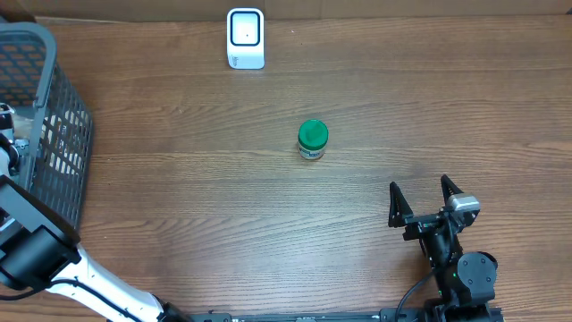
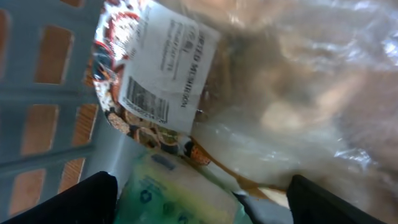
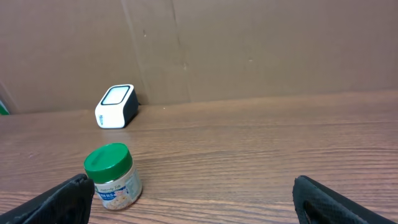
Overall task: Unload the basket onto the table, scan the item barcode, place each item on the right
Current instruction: 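Move the left gripper back into the basket toward the mint packet, then grasp the small mint-green packet with the left gripper and lift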
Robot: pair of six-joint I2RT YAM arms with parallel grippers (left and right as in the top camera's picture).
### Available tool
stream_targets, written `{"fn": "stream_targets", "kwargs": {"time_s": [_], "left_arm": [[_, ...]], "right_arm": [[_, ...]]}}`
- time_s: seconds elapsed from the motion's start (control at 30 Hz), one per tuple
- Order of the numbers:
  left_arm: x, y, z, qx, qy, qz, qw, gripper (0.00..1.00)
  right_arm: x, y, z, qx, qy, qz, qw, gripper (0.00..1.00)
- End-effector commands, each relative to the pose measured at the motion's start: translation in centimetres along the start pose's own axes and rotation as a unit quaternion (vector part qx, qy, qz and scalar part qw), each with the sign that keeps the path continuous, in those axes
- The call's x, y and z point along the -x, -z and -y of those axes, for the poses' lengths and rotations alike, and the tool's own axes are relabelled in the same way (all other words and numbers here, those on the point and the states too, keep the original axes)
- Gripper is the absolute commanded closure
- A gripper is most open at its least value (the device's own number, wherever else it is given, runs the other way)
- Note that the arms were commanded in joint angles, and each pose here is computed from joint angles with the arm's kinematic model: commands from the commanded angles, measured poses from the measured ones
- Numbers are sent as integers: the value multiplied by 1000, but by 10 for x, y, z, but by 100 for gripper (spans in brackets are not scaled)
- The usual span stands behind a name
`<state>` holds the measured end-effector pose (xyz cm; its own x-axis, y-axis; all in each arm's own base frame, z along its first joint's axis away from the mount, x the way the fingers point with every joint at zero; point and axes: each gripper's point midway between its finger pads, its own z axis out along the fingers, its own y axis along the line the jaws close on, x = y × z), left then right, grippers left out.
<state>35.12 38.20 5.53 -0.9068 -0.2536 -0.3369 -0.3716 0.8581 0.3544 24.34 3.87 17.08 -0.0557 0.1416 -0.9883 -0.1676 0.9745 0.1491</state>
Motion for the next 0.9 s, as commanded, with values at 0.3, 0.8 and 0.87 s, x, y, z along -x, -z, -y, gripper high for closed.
{"fn": "stream_targets", "kwargs": {"time_s": [0.3, 0.8, 0.87], "left_arm": [[-21, -21, -6, -5, 16, -27, 1000, 58], [26, 32, -7, 21, 51, 23, 998, 96], [36, 49, -11, 25, 66, 40, 997, 96]], "right_arm": [[0, 0, 2, -5, -1, 5, 1000, 0], [0, 0, 2, -5, -1, 5, 1000, 0], [0, 0, 2, -5, -2, 5, 1000, 0]]}}
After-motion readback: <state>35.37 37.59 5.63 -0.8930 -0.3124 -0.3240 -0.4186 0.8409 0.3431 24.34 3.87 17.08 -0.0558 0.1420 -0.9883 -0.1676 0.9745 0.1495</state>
